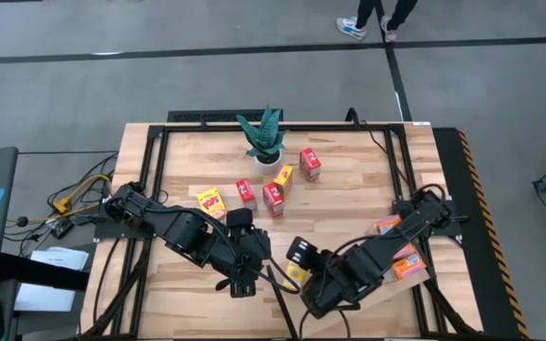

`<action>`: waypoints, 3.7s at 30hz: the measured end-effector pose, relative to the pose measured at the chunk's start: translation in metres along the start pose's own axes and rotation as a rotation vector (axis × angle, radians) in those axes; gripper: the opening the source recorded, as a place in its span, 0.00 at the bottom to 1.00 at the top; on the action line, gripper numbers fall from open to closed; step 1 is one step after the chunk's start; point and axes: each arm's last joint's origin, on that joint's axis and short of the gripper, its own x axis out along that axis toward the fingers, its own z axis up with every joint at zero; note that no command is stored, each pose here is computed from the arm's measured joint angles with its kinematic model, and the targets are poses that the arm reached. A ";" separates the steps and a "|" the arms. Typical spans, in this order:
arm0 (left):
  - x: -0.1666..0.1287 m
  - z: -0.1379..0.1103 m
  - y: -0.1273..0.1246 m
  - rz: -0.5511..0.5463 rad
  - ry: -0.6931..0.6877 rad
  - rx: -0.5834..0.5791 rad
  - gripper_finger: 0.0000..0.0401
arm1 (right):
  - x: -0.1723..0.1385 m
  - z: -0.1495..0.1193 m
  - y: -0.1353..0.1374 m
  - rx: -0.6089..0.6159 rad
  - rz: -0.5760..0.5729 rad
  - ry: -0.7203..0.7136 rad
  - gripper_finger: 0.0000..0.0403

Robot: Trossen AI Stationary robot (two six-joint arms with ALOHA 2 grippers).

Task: Stack cereal on shelf
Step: Put the bottom right yellow cereal box on the shelf

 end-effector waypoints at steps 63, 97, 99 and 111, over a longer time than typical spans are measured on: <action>0.000 -0.002 0.000 -0.031 0.032 -0.072 0.59 | 0.055 -0.044 -0.042 0.099 0.357 -0.110 0.75; 0.000 -0.004 0.001 -0.004 0.050 -0.026 0.59 | 0.036 -0.040 -0.026 0.089 0.297 -0.026 0.42; 0.000 -0.004 0.001 -0.006 0.047 -0.019 0.59 | 0.032 -0.039 -0.023 0.072 0.263 -0.008 0.41; 0.000 -0.001 -0.001 -0.025 0.015 0.030 0.59 | -0.006 -0.029 0.005 -0.070 -0.024 0.112 0.42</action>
